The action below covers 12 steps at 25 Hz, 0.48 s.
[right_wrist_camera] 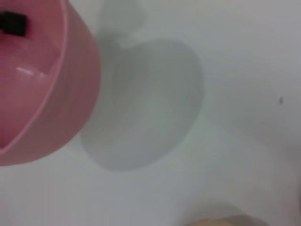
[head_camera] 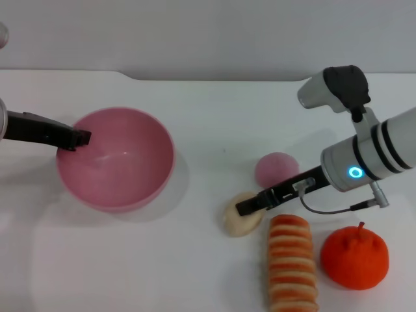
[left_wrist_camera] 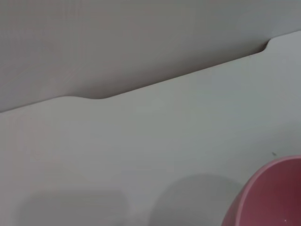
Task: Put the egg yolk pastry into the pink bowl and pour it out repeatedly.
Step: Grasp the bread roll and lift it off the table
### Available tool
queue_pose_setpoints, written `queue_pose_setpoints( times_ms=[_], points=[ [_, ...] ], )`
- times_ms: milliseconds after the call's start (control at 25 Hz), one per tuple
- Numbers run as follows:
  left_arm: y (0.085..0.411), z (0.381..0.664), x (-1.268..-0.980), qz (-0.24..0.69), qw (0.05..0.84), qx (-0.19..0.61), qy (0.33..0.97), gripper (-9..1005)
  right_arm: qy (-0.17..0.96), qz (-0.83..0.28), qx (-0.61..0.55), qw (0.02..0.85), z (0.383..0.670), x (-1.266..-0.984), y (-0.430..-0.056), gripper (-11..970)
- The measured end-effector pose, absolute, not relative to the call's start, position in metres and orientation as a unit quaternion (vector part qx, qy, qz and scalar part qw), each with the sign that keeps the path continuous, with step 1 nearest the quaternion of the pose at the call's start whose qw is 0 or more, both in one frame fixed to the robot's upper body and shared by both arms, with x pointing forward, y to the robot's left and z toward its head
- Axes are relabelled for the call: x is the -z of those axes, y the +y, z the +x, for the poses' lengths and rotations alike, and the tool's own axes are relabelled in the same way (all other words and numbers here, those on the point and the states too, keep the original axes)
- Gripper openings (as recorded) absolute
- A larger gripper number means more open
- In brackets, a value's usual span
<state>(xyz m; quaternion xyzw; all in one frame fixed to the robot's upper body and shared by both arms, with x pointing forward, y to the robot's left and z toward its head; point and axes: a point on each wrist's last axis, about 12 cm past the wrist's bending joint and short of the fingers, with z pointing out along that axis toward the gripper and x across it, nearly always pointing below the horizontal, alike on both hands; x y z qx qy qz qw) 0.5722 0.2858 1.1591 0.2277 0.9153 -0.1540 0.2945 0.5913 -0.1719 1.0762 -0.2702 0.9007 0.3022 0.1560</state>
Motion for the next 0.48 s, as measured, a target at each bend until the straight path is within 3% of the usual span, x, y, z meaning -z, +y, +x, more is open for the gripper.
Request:
queue_pose_setpoints(
  times_ms=[480],
  points=[
    [0.271, 0.585, -1.147, 0.232, 0.278, 0.166, 0.917, 1, 0.872, -0.265, -0.351, 0.217, 0.589, -1.101, -0.201, 386]
  ],
)
